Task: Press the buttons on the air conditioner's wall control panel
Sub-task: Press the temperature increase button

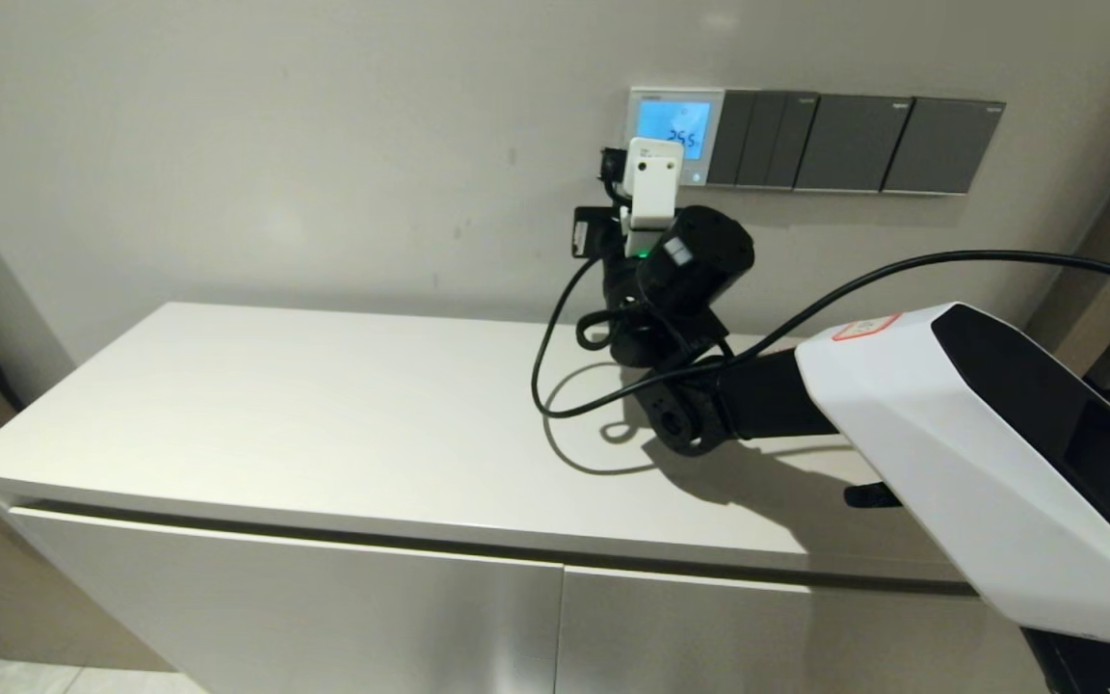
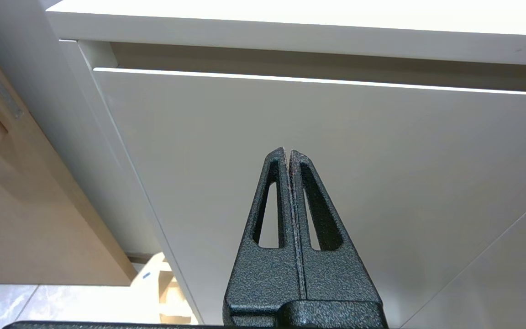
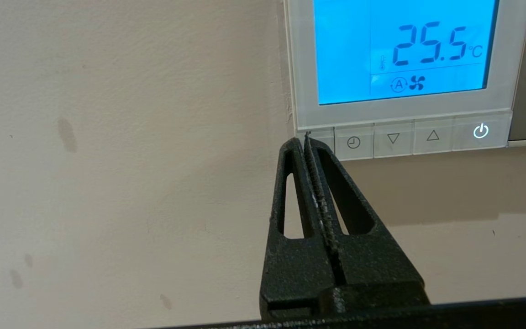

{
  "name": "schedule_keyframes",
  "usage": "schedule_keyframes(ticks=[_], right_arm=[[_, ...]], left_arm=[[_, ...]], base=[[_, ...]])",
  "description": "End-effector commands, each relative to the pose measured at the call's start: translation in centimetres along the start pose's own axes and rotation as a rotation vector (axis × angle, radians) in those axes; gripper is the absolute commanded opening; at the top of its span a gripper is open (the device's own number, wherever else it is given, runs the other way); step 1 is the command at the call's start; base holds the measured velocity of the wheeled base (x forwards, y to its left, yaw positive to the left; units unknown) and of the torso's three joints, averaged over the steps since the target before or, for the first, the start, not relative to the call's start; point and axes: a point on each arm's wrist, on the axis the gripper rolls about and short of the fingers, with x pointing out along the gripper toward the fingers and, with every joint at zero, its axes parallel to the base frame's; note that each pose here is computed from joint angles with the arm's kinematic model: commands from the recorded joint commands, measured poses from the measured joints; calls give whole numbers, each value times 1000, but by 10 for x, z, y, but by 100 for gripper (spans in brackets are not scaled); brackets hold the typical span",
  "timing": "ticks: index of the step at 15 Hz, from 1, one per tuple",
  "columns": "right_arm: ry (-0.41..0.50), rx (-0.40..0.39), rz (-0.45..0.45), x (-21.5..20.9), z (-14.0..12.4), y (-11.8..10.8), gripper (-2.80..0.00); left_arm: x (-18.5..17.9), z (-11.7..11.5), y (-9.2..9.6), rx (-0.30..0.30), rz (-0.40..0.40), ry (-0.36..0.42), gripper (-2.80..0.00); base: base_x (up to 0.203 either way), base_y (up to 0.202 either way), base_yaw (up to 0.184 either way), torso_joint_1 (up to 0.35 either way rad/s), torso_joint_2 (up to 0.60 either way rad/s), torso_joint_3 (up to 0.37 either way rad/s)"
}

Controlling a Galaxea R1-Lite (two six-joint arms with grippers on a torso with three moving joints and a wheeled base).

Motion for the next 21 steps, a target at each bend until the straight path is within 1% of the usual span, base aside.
schedule_keyframes(ticks=[1, 13, 16, 21], right_arm=[[-4, 0, -7, 1, 0, -1, -280], [-13, 10, -8, 0, 6, -1, -280], [-1, 3, 0, -4, 3, 0, -280], [-15, 14, -5, -4, 9, -1, -280]], left_arm=[[0, 0, 0, 0, 0, 0, -280], [0, 0, 0, 0, 0, 2, -280], [0, 0, 0, 0, 0, 1, -280], [0, 0, 0, 0, 0, 1, -280]], base=[[0, 0, 0, 0, 0, 0], [0, 0, 0, 0, 0, 0], [0, 0, 0, 0, 0, 0], [0, 0, 0, 0, 0, 0]])
